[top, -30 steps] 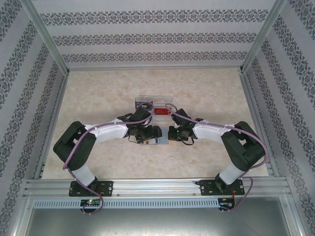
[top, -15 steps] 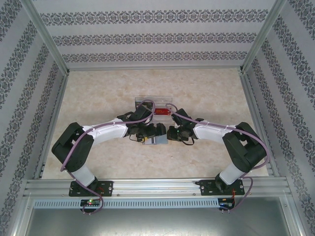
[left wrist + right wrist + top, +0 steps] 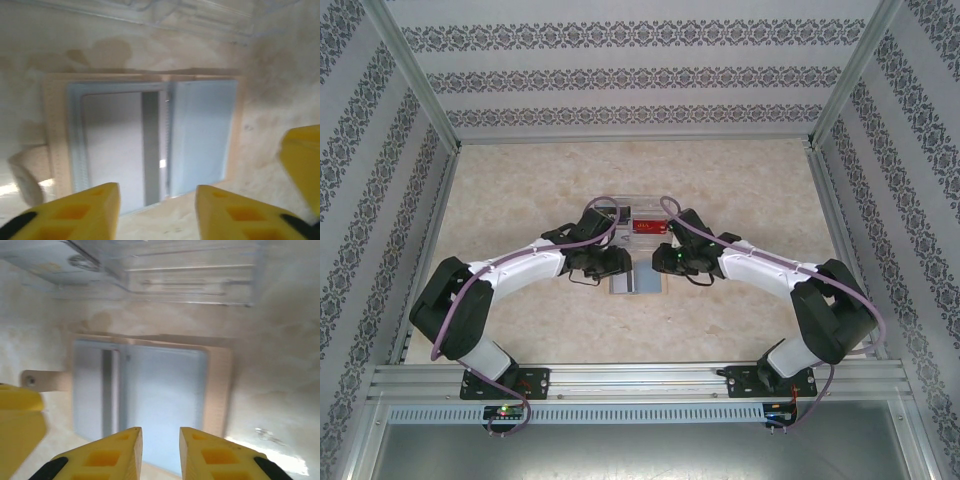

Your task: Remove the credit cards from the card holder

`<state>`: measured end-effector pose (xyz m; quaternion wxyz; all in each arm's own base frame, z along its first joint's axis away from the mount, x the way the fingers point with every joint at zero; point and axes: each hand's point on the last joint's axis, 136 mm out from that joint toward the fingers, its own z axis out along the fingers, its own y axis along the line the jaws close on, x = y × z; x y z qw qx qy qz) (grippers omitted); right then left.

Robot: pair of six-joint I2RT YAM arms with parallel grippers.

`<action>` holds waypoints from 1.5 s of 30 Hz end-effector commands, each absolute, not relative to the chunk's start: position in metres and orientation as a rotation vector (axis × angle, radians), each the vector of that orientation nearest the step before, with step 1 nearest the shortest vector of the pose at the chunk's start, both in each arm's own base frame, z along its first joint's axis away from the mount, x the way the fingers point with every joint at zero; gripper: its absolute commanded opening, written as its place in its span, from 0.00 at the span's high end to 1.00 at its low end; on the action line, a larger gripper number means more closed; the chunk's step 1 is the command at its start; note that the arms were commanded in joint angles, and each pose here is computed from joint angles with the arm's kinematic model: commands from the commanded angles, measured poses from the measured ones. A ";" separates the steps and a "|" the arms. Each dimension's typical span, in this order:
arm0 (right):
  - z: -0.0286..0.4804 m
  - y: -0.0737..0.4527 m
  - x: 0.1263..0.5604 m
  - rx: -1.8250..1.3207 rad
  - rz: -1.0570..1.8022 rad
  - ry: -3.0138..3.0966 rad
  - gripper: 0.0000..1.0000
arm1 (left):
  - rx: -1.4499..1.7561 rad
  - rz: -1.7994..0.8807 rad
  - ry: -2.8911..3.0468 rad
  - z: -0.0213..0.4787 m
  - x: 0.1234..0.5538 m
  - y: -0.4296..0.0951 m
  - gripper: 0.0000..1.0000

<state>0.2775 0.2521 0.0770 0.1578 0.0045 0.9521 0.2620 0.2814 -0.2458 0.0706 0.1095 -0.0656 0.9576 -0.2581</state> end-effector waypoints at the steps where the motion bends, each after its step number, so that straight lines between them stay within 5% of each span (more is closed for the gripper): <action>1: 0.089 0.277 0.281 0.021 0.861 2.707 0.74 | -0.188 -0.692 2.860 0.056 0.276 -0.232 0.67; 7: 0.077 0.299 0.282 0.066 0.968 2.729 0.80 | -0.207 -0.690 2.897 0.035 0.273 -0.229 0.80; 45: 0.019 0.307 0.262 0.162 1.002 2.894 0.84 | -0.255 -0.720 2.931 0.017 0.263 -0.229 0.85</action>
